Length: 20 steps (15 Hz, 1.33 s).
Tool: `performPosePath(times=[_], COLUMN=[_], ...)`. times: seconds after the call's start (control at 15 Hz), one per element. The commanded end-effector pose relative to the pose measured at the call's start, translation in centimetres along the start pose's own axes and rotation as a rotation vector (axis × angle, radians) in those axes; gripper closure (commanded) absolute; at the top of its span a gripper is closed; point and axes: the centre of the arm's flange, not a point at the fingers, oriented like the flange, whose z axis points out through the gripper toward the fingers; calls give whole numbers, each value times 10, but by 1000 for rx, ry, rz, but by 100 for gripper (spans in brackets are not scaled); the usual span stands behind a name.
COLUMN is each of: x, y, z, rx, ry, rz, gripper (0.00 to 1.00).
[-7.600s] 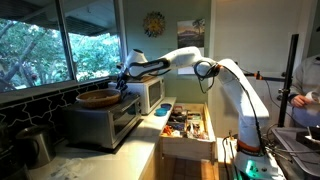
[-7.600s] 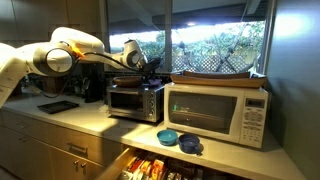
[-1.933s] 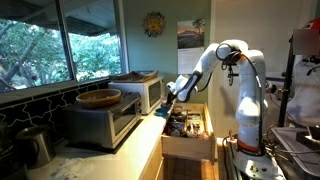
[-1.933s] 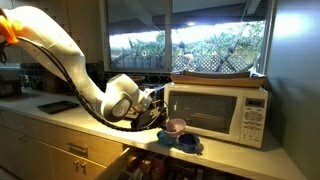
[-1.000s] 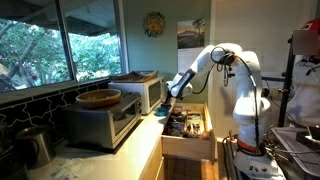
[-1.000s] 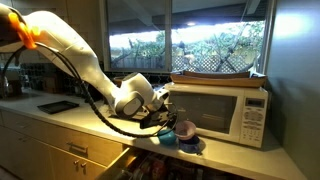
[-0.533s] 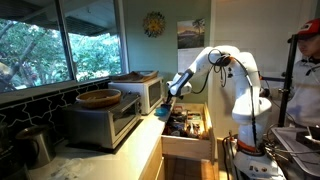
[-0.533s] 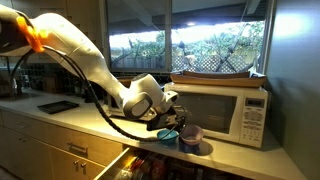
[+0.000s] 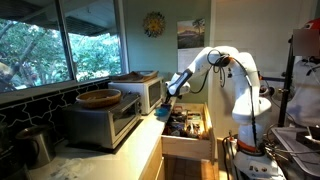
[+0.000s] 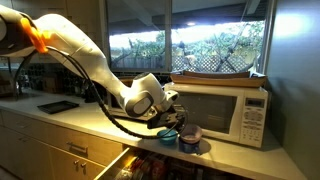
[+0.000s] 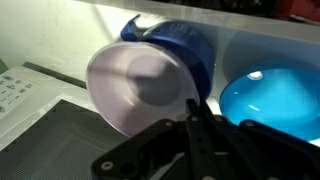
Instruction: Pick up the purple bowl and put it in the blue mug
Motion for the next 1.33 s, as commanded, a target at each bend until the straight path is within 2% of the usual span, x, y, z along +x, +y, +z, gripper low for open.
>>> performPosePath(times=[0.0,0.13,0.2,0.33,0.53,0.73,0.87,1.0,1.2,1.27], x=[4,5,4,3,-2,-9,-5,6,29,81], y=[-5,-6,-6,-4,-6,-27,-65,-106,-153,-150], z=[-1,-1,0,-3,-22,-61,-91,-119,-156,-115], rx=[22,17,12,-1,-6,80,107,152,158,136], ry=[-25,-19,-23,-35,-25,104,165,221,319,269], rz=[-22,-21,-20,-19,-34,-112,-202,-286,-433,-356], gripper=[99,99,71,64,41,19,4,0,0,0])
